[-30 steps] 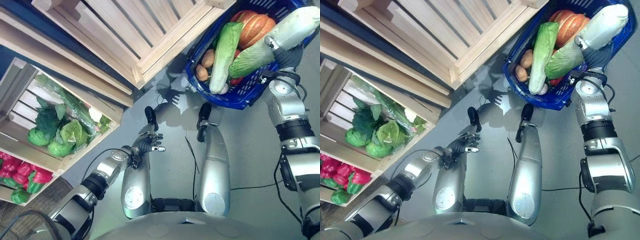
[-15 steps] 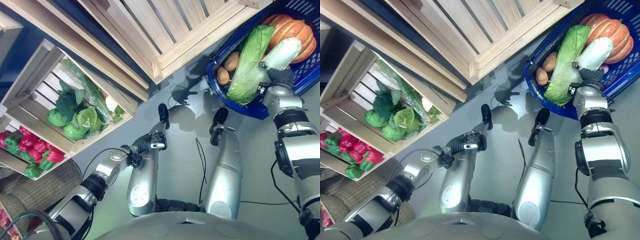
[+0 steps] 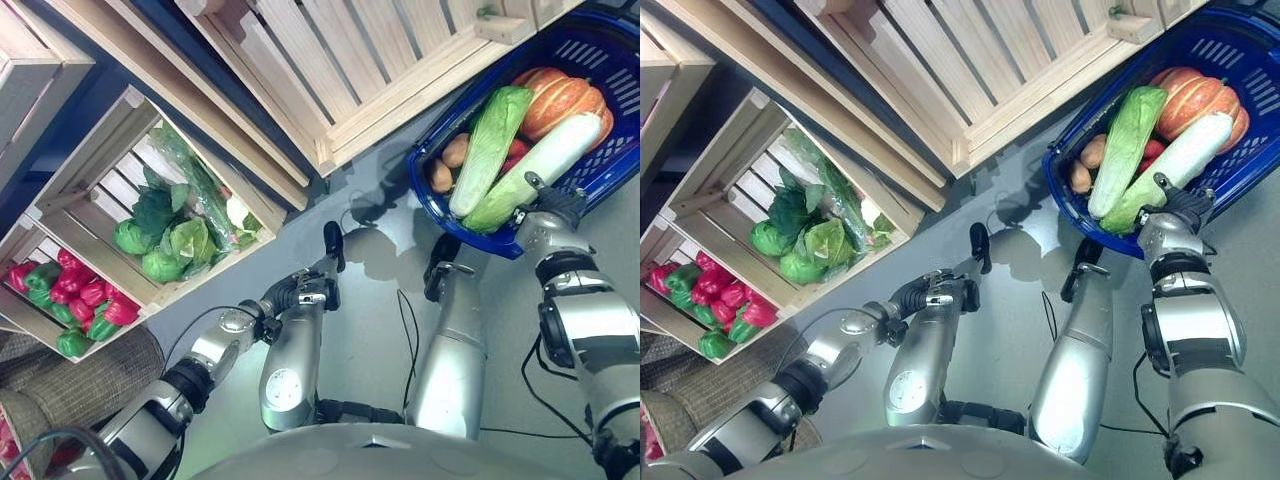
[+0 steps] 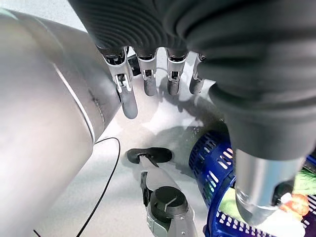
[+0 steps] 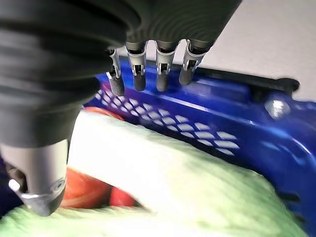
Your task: Pick up fruits and vegetables into the basket
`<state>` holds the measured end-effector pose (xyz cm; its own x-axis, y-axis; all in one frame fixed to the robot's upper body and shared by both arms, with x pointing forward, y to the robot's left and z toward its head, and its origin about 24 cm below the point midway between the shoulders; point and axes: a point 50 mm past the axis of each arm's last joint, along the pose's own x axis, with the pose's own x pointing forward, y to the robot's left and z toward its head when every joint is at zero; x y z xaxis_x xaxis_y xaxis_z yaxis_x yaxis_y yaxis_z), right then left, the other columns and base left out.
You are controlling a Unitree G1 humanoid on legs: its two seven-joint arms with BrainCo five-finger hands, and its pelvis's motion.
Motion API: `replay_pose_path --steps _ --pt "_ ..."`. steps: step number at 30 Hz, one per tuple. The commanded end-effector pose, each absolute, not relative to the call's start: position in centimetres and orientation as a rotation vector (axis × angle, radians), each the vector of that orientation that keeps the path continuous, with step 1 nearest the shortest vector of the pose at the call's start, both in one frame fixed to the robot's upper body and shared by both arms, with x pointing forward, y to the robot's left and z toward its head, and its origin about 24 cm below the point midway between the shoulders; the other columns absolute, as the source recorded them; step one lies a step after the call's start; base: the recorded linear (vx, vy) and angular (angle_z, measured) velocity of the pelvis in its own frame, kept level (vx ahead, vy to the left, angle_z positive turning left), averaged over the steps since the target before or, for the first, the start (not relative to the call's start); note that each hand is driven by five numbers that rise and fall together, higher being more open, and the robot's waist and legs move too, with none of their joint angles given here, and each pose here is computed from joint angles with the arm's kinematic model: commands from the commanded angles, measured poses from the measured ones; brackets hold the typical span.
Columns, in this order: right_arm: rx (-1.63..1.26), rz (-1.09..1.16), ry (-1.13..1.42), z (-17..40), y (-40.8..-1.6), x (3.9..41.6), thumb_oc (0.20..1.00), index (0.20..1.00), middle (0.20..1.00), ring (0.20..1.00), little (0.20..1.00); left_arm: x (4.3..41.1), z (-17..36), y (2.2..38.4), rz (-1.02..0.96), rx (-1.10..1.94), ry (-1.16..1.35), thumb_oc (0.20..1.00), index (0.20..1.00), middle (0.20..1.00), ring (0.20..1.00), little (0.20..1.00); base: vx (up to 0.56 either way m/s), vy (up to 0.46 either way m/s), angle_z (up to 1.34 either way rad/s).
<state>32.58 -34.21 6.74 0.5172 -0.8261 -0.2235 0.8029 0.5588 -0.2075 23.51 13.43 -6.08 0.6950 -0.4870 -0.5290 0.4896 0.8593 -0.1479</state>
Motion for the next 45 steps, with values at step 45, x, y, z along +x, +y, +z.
replay_pose_path --steps 45 --pt "0.037 0.058 1.448 -17.1 -20.2 7.5 1.000 1.000 1.000 1.000 1.000 9.4 -16.7 19.5 -0.112 -0.165 1.327 1.000 1.000 1.000 1.000 1.000 0.04 0.024 -0.02"
